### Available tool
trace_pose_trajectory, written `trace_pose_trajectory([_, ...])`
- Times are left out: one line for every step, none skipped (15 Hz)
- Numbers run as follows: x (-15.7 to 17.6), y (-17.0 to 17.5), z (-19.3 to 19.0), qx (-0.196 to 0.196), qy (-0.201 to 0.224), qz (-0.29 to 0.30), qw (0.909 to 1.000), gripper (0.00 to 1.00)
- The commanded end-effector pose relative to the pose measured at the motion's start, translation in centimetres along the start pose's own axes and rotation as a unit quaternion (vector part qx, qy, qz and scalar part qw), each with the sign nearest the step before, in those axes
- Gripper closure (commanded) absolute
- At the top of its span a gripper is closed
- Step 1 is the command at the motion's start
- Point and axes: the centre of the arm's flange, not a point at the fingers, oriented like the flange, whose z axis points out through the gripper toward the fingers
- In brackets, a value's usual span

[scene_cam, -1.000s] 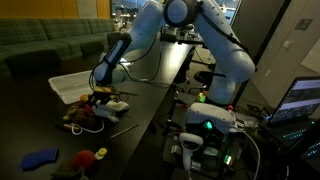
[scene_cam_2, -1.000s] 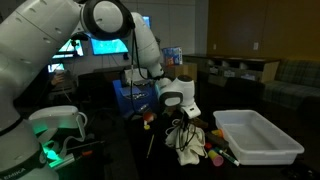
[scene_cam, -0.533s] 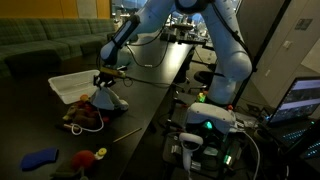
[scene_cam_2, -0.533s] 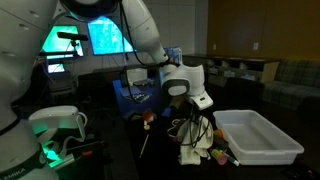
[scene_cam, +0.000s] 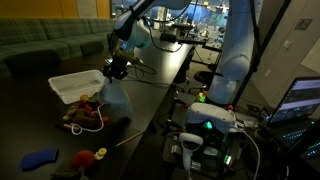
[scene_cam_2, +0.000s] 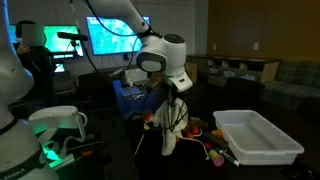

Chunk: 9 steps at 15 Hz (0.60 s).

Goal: Use the towel to sweep the things on the table to the left and then put the towel in the white bin

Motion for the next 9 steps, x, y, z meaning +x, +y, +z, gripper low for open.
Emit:
trace_pose_trajectory([-8.1,0.6,-4.3,0.013,-0.028,-0.043,0.9986,0.91])
trace_pose_trajectory([-10.0,0.5,-4.8,0.012,-0.04,-0.055,0.9976,0.91])
trace_pose_trajectory([-12.0,0.4,-5.1,0.01,-0.058,-0.069,0.9958,0.91])
trace_pose_trajectory([-14.4,0.1,-4.9,0.008,-0.099,-0.09,0.991,0.91])
trace_pose_trajectory([-17.0,0.0,-4.2,0.005,-0.132,-0.101,0.9861,0.91])
trace_pose_trajectory([-19.6,-0.3,-2.2,0.0,-0.166,-0.11,0.98,0.91])
trace_pose_trajectory([-21.8,-0.4,-0.2,0.001,-0.198,-0.118,0.9731,0.91])
trace_pose_trajectory([-23.0,-0.6,2.1,-0.003,-0.229,-0.125,0.9654,0.91])
trace_pose_trajectory([-24.1,-0.9,4.2,-0.012,-0.258,-0.131,0.9571,0.91])
